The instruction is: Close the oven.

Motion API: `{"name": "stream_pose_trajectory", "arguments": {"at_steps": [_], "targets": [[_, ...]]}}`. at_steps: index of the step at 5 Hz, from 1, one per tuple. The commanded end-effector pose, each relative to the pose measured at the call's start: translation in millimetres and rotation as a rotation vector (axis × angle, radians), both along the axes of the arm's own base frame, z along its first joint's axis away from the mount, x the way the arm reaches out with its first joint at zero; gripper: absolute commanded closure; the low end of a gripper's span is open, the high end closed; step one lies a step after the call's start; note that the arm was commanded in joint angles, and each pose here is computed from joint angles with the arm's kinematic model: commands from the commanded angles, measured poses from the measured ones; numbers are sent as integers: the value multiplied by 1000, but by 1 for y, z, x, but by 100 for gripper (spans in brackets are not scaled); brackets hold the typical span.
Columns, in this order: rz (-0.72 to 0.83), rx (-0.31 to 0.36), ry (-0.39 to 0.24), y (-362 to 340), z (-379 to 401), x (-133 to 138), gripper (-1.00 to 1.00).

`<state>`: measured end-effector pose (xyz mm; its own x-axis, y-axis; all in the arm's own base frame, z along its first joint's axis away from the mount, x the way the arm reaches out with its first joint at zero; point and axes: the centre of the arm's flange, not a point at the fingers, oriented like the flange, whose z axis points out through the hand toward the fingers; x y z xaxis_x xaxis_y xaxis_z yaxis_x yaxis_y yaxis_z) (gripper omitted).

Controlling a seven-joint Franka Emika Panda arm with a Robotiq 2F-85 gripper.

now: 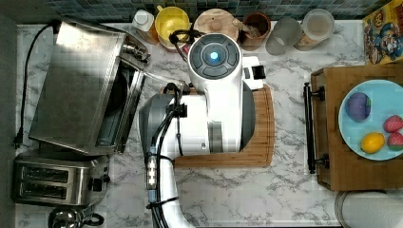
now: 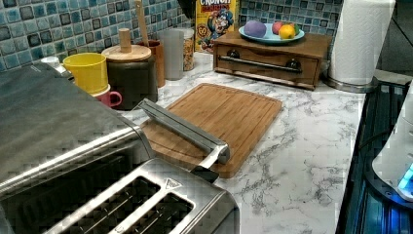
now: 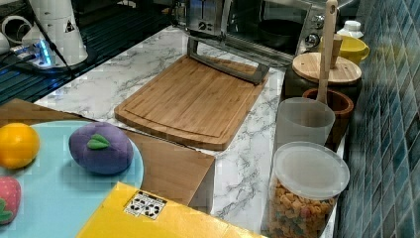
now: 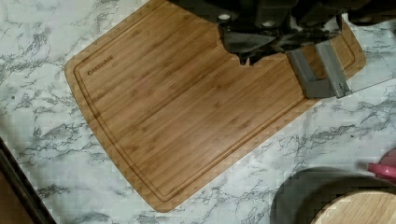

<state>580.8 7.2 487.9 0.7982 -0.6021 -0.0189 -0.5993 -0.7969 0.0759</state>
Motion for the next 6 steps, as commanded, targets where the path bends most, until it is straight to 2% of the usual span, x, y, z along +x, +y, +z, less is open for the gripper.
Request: {"name": "stream_pose_trajectory", "arguments": {"at_steps": [1,2,3,4,5,6], "targets": [[70,65,-17,8,-21,-13,100],[100,198,-77,-3,-47,-49,100],[78,252,-173,-15,-58,-84,100],[77,304,-225,-29,-78,-106,100],[147,388,-265,-29,-107,-112,100],[226,447,-277,-16,-139,-108,100]]}}
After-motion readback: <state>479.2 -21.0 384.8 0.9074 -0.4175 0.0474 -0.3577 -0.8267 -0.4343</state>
